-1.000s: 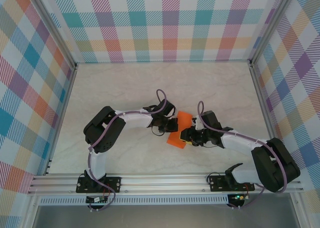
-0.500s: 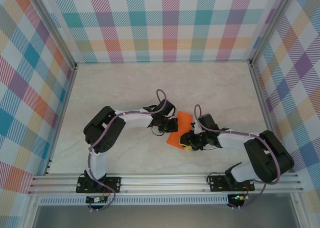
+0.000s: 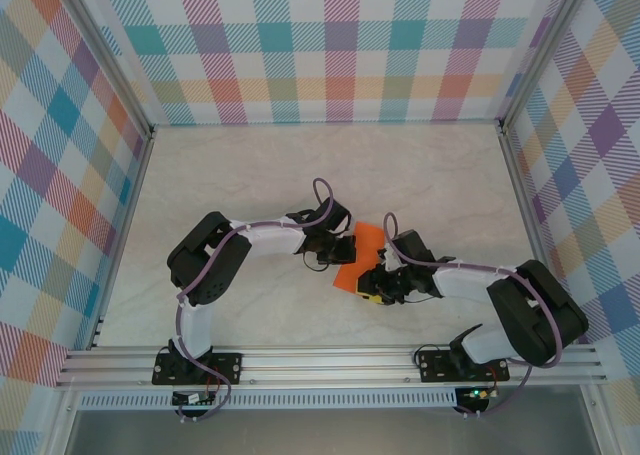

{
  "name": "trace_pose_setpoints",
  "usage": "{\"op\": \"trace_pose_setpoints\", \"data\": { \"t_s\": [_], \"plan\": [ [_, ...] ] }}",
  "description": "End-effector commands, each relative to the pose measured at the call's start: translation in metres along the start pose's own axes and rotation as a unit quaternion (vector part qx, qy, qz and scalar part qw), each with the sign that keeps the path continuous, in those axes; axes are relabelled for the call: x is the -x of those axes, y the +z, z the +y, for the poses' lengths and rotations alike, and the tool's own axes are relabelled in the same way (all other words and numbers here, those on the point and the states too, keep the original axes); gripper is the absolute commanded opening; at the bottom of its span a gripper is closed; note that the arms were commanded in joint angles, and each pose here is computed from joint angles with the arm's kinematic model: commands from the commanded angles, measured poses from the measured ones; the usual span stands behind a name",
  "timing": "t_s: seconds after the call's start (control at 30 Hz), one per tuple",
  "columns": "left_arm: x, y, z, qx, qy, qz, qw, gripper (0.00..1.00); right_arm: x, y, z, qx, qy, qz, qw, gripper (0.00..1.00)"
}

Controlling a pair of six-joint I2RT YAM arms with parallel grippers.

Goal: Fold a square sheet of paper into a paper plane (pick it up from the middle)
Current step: Fold the square sheet of paper in half at the center of the table.

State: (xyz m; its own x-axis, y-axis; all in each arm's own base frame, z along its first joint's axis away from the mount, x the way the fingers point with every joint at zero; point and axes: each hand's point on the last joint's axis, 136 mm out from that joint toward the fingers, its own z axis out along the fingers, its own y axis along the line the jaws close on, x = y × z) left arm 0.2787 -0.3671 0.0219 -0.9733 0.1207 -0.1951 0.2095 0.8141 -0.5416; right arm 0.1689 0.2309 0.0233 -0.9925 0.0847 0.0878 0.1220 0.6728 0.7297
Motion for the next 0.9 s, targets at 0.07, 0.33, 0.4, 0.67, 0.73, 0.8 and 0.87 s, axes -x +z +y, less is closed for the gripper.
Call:
{"op": "trace_pose_setpoints", "data": {
  "t_s": [0.07,0.33,0.4,0.67,0.73,0.8,0.87],
  "plan": [
    [-0.027,0.011,0.013,0.031,0.002,0.046,0.998,0.0,0.001,-0.009,-0.007,-0.045,-0.002,-0.015,0.999,0.35],
    [-0.027,0.01,0.013,0.032,0.003,0.046,0.998,0.0,0.048,-0.036,0.03,-0.017,-0.029,-0.086,0.996,0.36],
    [-0.028,0.009,0.014,0.033,0.004,0.047,0.998,0.0,0.054,-0.03,0.031,-0.012,-0.029,-0.084,0.996,0.35],
    [-0.028,0.01,0.014,0.033,0.006,0.049,0.998,0.0,0.059,-0.006,-0.013,-0.043,0.024,-0.072,0.996,0.33],
    [-0.028,0.01,0.014,0.033,0.008,0.048,0.998,0.0,0.056,-0.003,-0.019,-0.046,0.032,-0.068,0.996,0.33],
    [-0.028,0.011,0.013,0.033,0.008,0.048,0.998,0.0,0.055,-0.005,-0.015,-0.039,0.034,-0.065,0.997,0.33],
    [-0.028,0.011,0.014,0.033,0.009,0.049,0.998,0.0,0.06,-0.012,-0.003,-0.028,0.024,-0.077,0.996,0.33]
  ]
}}
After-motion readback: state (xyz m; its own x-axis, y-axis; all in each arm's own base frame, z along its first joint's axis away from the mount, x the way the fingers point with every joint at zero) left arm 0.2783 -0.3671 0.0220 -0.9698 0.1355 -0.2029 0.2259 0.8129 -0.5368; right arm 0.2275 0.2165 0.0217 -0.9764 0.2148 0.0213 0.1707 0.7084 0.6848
